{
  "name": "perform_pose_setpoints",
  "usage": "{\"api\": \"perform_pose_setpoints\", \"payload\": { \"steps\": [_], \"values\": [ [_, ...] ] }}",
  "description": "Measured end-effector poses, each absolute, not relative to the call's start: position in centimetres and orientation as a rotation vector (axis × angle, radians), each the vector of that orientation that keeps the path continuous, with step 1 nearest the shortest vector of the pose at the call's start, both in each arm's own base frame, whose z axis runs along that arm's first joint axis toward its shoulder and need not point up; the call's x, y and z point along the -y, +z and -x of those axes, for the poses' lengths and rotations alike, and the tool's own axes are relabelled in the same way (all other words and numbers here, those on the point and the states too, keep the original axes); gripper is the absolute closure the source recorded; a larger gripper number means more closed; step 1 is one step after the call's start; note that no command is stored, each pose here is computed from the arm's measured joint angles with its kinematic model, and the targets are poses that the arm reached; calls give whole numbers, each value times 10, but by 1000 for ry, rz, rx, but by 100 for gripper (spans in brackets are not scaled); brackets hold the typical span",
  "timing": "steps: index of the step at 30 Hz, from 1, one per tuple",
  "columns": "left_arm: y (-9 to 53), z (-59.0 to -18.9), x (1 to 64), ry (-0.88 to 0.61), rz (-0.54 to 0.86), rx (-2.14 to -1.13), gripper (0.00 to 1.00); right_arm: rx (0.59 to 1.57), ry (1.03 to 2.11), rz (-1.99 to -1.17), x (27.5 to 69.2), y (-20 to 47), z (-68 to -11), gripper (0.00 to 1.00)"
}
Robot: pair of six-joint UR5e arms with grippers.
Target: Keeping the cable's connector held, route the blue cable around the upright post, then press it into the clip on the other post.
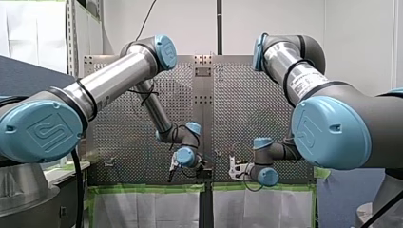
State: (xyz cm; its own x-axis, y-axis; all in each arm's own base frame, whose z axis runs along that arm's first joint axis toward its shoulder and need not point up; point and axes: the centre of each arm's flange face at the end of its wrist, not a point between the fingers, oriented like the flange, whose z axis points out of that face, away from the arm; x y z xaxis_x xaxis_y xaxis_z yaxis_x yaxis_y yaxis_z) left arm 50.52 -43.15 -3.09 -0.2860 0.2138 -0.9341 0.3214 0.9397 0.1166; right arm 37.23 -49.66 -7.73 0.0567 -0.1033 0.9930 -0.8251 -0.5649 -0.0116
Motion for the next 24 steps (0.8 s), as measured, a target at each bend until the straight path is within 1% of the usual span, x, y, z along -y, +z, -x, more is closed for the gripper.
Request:
{"api": "perform_pose_setpoints", "payload": {
  "steps": [9, 21, 22, 23, 24],
  "values": [
    [-17, -520, 445, -167, -311, -1815, 100, 932, 1534, -1762, 514, -70, -375, 100],
    [-16, -524, 442, -157, -289, -1806, 100, 964, 1532, -1741, 527, -68, -366, 100],
    [-15, -524, 442, -157, -290, -1806, 97, 964, 1532, -1741, 527, -68, -365, 100],
    [-15, -524, 442, -157, -290, -1805, 91, 965, 1531, -1741, 527, -68, -365, 100],
    [-15, -524, 443, -157, -293, -1805, 91, 965, 1531, -1741, 527, -68, -365, 100]
  ]
}}
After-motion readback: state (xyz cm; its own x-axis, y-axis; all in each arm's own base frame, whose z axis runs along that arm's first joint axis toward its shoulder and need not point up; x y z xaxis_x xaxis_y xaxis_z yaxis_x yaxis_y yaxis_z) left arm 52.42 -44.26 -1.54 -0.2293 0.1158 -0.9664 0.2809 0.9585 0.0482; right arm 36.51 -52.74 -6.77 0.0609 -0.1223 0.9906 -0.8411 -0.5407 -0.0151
